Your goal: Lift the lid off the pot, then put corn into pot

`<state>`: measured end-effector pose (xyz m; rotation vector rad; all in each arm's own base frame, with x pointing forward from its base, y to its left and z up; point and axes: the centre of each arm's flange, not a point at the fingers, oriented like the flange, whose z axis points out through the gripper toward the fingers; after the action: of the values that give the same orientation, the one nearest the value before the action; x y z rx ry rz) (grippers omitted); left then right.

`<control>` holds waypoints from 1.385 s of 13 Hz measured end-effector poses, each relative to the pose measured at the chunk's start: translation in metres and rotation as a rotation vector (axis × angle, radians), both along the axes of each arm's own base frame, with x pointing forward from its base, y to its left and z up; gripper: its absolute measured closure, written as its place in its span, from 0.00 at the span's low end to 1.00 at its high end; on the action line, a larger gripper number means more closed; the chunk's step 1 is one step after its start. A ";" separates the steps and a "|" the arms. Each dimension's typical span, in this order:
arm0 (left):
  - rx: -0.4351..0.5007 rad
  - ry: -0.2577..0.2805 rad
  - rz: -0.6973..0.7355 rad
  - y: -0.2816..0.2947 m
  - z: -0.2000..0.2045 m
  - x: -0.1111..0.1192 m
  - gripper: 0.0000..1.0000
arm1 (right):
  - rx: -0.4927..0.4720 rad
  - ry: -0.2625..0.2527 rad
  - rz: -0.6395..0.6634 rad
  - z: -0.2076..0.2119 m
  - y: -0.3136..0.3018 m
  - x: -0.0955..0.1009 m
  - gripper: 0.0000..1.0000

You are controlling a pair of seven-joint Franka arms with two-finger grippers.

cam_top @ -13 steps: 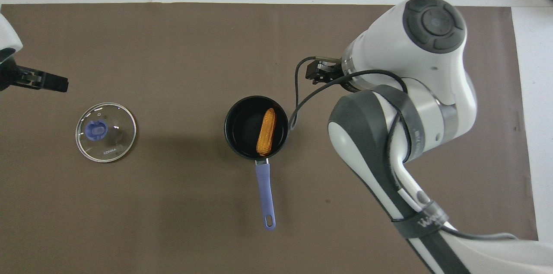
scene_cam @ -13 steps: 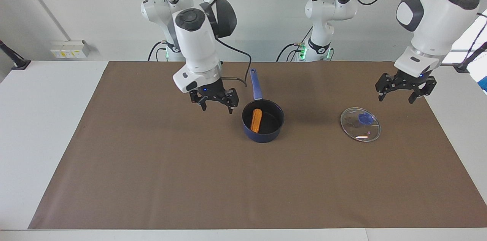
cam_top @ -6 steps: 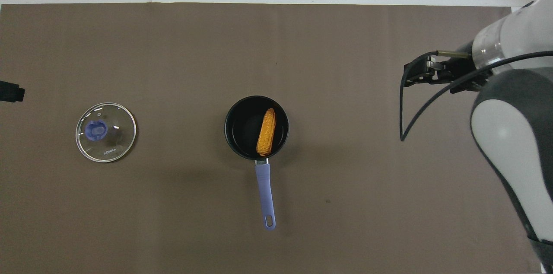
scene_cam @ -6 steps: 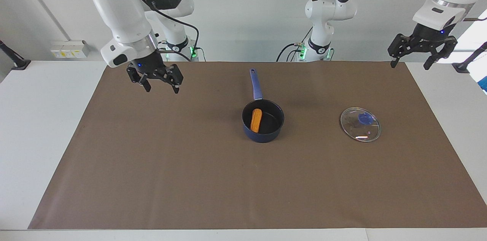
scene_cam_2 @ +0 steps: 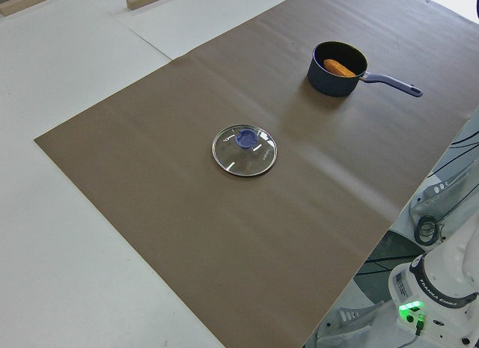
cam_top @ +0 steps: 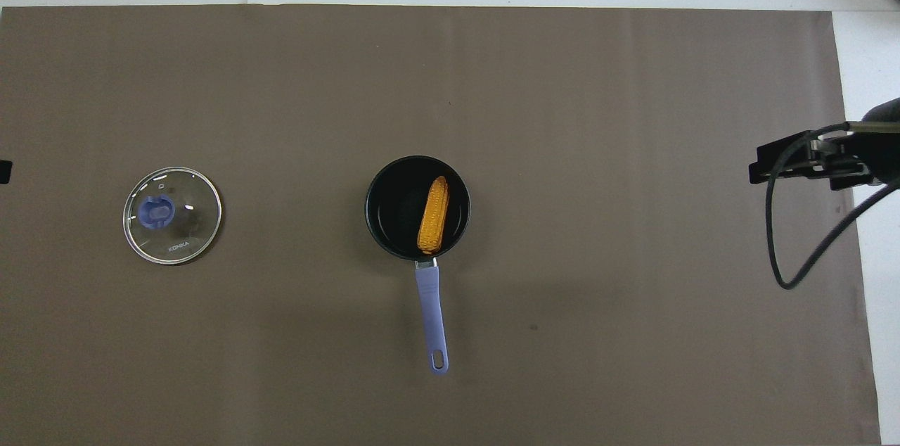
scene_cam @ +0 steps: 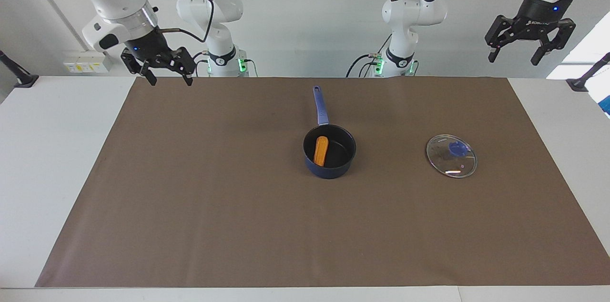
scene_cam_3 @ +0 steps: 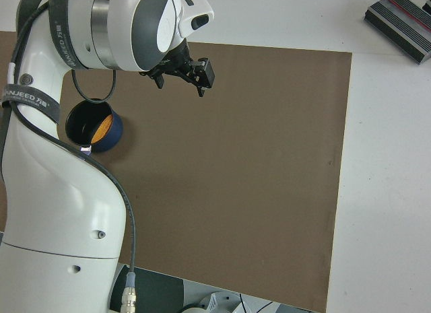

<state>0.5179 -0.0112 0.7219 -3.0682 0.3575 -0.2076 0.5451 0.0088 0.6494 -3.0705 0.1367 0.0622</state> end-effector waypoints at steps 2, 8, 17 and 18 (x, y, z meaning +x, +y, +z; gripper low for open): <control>-0.008 0.006 0.039 -0.001 -0.002 0.000 0.00 | 0.001 0.013 -0.014 0.013 -0.012 -0.016 0.00; -0.008 0.064 0.068 -0.001 -0.013 0.002 0.00 | -0.016 -0.028 -0.015 0.014 -0.012 -0.018 0.00; -0.033 0.065 0.065 -0.004 -0.009 0.001 0.00 | -0.095 -0.061 0.012 0.027 -0.013 -0.022 0.00; -0.035 0.065 0.067 -0.004 -0.009 0.001 0.00 | -0.095 -0.060 0.012 0.026 -0.013 -0.022 0.00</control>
<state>0.5185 -0.0151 0.7129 -3.1209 0.2560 -0.1123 0.5236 -0.0040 0.6759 -3.1640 0.1208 -0.0373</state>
